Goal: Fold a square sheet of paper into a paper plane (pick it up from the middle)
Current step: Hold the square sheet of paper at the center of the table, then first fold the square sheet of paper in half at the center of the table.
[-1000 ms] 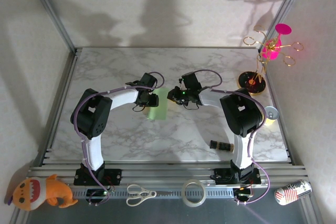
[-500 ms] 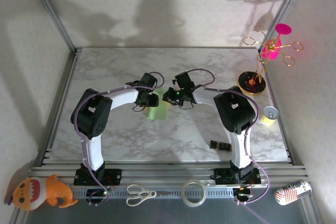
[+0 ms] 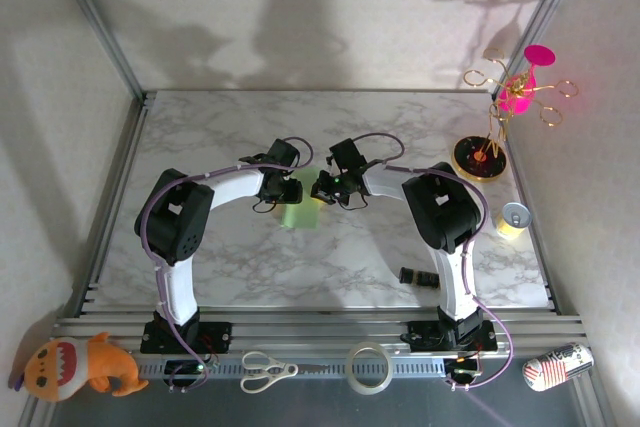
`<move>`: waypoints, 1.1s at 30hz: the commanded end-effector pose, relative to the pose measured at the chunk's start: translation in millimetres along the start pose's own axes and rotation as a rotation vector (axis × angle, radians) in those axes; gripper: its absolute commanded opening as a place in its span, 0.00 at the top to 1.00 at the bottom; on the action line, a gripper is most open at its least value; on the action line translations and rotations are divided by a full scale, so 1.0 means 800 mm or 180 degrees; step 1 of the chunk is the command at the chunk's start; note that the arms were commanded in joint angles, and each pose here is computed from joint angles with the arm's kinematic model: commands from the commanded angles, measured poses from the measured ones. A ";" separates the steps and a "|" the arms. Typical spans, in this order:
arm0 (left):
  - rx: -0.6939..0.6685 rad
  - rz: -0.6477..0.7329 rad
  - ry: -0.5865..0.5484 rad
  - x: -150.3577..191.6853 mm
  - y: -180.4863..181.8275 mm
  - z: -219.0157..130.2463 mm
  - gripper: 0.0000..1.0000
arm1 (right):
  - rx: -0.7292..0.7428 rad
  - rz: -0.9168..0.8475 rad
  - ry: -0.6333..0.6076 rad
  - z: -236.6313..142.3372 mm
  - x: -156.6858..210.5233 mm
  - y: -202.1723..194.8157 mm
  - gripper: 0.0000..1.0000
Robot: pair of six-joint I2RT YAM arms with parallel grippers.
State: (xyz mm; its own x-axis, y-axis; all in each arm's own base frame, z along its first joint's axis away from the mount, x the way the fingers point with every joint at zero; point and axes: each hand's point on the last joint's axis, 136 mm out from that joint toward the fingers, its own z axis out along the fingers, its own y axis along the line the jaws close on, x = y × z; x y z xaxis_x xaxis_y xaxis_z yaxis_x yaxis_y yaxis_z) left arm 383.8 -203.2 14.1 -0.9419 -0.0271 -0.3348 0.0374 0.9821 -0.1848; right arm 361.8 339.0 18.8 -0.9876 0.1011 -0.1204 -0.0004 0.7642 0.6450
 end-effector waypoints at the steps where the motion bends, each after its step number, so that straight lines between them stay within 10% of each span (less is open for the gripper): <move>1: -0.0220 -0.0012 0.0389 0.046 0.025 0.040 0.53 | 0.0545 0.0145 0.0228 0.017 0.029 -0.056 0.96; 11: 0.0193 -0.0334 -0.0528 -0.066 -0.018 -0.083 0.49 | 0.0992 0.0239 0.0315 0.023 0.051 -0.108 0.97; 18: 0.0993 -0.0334 -0.0095 -0.042 -0.076 -0.068 0.66 | 0.1145 0.0246 0.0305 0.021 0.053 -0.122 0.96; 33: 0.0874 -0.0227 0.0409 -0.001 -0.060 -0.009 0.91 | 0.1305 0.0267 0.0323 0.021 0.060 -0.138 0.96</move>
State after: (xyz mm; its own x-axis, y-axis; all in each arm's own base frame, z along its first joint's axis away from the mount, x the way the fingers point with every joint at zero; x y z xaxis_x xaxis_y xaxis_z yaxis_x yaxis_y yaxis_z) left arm 382.7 -249.1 33.1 -0.9724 -0.0837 -0.2179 0.0245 0.8919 -0.4516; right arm 362.3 335.8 14.3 -0.9844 0.0982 -0.1458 -0.0088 0.8009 0.5987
